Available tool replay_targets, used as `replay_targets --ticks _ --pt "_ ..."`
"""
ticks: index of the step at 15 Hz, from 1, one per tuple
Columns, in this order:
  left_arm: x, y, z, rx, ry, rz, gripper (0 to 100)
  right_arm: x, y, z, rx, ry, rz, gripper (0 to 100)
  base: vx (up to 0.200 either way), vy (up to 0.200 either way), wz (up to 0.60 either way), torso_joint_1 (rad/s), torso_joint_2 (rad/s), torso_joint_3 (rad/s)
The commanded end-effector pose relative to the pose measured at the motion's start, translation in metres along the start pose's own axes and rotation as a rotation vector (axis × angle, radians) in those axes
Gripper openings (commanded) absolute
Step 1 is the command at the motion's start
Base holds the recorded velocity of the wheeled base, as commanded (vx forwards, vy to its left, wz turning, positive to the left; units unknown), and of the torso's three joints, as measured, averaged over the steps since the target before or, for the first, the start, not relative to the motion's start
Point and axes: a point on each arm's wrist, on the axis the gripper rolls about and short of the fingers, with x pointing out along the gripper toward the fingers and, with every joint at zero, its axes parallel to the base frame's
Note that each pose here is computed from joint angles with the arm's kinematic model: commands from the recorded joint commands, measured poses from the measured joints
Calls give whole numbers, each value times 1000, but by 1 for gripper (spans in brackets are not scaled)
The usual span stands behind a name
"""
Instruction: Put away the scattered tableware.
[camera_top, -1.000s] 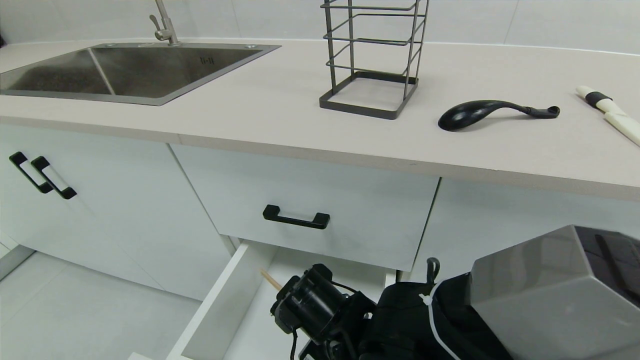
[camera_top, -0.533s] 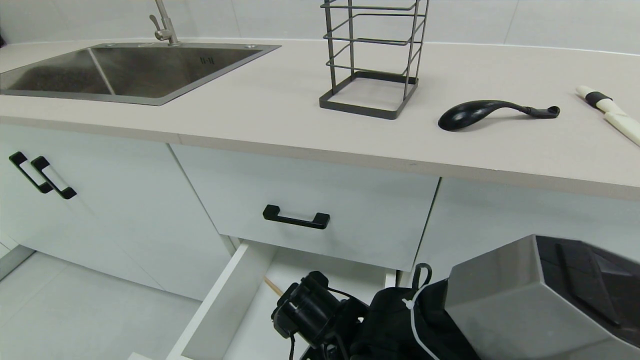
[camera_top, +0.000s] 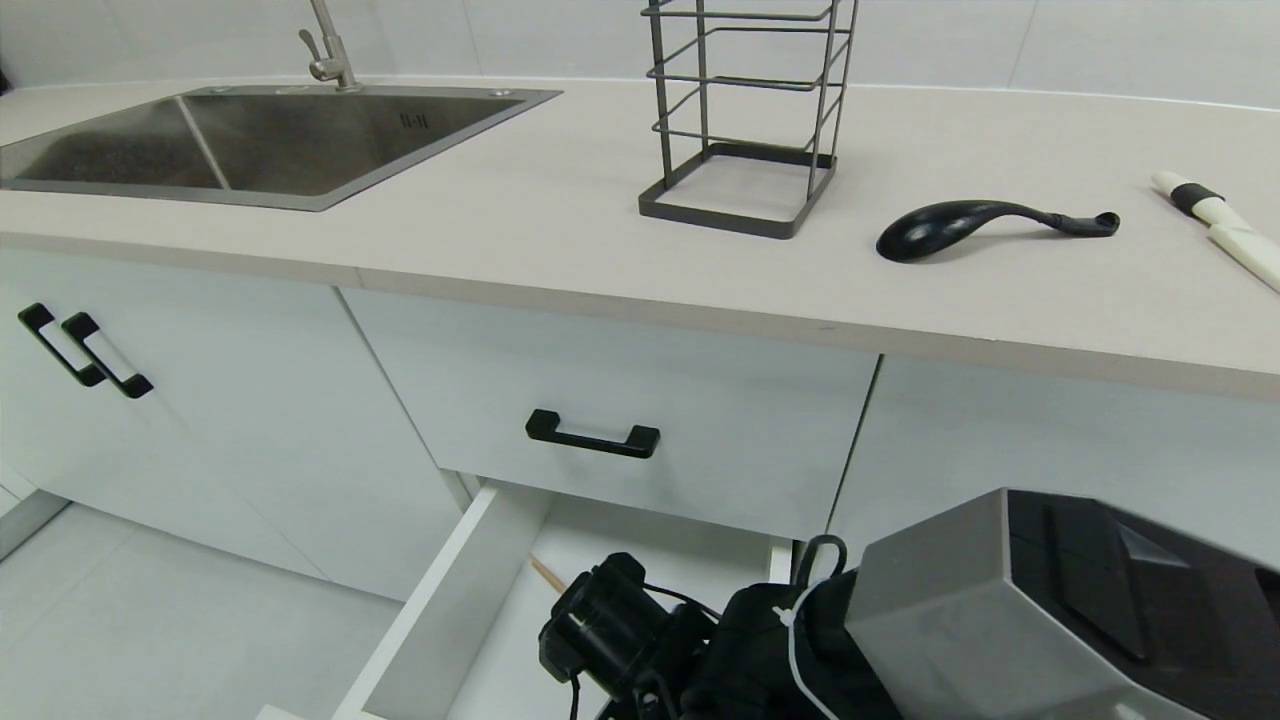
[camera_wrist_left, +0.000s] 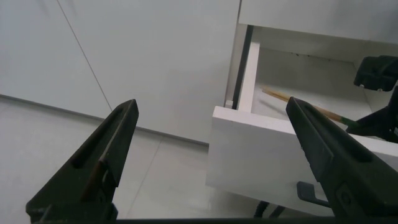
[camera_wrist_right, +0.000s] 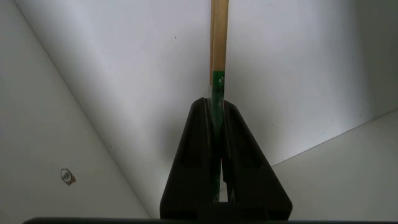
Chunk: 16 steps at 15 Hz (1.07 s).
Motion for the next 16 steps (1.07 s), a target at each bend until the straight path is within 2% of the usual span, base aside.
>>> replay_targets --ticks 1,7,8,13,16 --pt "0 0 0 0 0 1 100 6 2 0 8 8 -5 0 0 0 0 0 0 0" --pt "0 0 0 0 0 1 100 11 4 -1 1 33 -8 0 0 0 0 0 0 0" --pt "0 0 0 0 0 1 100 10 4 -1 -3 41 -18 100 0 0 0 0 0 0" --pt "0 0 0 0 0 1 100 3 1 6 12 14 -26 100 0 0 0 0 0 0" --pt "0 0 0 0 0 1 100 -27 -11 20 45 -53 -24 100 0 0 0 0 0 0"
